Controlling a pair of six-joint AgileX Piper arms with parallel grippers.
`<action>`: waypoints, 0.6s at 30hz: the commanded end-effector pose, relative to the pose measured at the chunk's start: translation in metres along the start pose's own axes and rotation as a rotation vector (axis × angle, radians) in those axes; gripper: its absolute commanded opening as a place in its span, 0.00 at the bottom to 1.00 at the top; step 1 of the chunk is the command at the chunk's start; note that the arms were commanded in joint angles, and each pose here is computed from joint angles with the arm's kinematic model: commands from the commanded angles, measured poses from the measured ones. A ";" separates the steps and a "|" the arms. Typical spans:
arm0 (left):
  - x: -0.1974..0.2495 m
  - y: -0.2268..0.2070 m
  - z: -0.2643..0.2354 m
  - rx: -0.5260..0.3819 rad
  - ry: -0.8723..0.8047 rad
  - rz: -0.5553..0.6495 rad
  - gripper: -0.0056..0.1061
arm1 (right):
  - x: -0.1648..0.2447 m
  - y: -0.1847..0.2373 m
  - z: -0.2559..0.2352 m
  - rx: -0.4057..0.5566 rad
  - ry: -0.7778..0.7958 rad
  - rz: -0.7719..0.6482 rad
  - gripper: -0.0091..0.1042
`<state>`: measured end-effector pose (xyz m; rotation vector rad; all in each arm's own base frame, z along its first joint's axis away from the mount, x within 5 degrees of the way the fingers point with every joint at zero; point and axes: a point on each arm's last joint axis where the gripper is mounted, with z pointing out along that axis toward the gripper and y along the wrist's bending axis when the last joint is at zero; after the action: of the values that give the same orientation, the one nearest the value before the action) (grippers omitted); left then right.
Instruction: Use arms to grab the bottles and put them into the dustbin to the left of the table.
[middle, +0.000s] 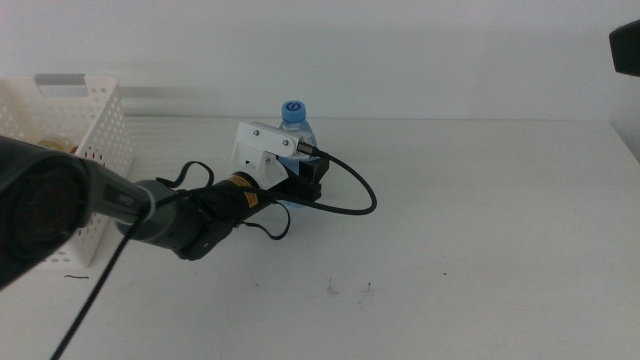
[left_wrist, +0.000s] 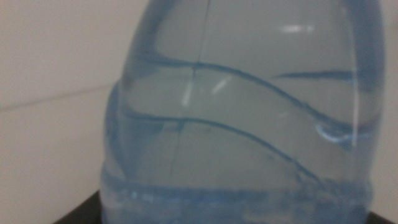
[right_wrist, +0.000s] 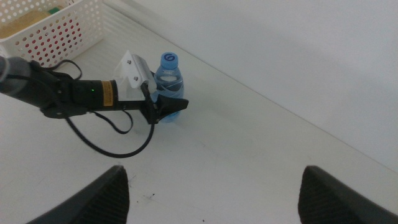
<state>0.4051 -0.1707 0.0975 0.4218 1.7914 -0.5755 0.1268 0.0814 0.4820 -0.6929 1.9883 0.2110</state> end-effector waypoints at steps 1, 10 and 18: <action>-0.018 -0.007 -0.014 0.008 0.004 0.017 0.31 | -0.002 -0.001 -0.003 0.005 -0.021 -0.004 0.90; -0.099 -0.033 -0.098 -0.080 0.109 0.063 0.21 | -0.002 -0.001 -0.003 0.005 -0.021 -0.004 0.90; -0.174 -0.032 -0.174 -0.325 0.070 -0.006 0.21 | -0.002 -0.001 -0.003 0.005 -0.021 -0.004 0.90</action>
<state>0.3069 -0.1084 0.2883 0.3290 1.9171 -0.2767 0.1268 0.0815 0.4820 -0.6929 1.9884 0.2113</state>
